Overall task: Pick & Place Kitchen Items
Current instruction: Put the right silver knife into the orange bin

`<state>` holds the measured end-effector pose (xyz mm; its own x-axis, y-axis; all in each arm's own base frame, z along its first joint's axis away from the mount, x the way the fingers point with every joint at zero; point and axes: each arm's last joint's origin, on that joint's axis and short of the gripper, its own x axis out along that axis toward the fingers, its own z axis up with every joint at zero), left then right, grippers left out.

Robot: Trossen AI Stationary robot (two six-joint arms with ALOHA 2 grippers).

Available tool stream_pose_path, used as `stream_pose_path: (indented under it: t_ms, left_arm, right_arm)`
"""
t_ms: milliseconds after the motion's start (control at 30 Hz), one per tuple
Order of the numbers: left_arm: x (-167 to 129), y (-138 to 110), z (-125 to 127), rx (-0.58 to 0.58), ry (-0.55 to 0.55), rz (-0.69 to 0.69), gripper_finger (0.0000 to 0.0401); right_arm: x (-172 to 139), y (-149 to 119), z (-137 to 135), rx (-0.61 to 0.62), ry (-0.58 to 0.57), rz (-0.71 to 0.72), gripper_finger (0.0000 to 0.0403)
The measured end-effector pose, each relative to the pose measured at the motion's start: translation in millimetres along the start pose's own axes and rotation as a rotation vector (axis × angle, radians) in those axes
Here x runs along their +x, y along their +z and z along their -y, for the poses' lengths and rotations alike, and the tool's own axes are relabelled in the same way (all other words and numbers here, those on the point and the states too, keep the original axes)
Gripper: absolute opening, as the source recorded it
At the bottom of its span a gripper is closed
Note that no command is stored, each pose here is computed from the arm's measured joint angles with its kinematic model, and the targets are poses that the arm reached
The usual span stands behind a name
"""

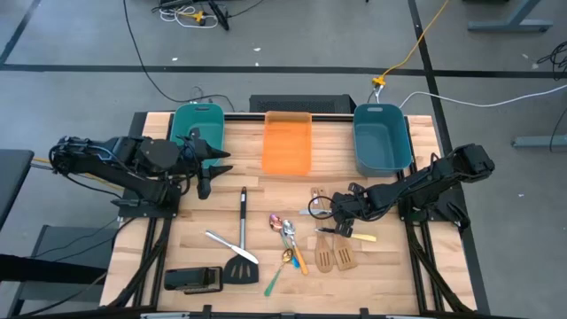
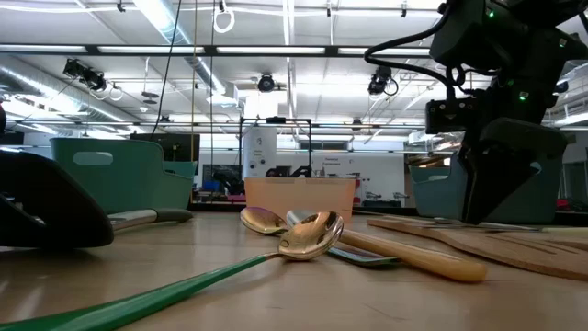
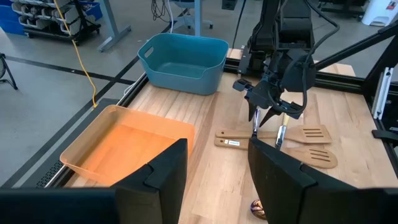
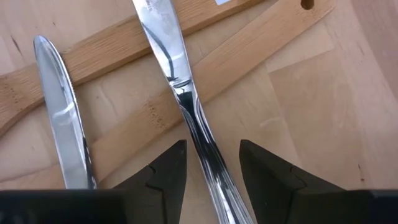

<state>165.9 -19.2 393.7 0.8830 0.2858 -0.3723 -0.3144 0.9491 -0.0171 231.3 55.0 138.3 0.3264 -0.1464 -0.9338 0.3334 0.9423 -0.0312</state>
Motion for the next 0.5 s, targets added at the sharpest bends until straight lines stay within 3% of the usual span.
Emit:
stream_pose_path:
  t_ms: [500]
  left_arm:
    - [0, 0, 0, 0.0, -0.001, 0.0, 0.0177]
  right_arm:
    - [16, -18, 7, 0.028, 0.02, 0.027, 0.0159]
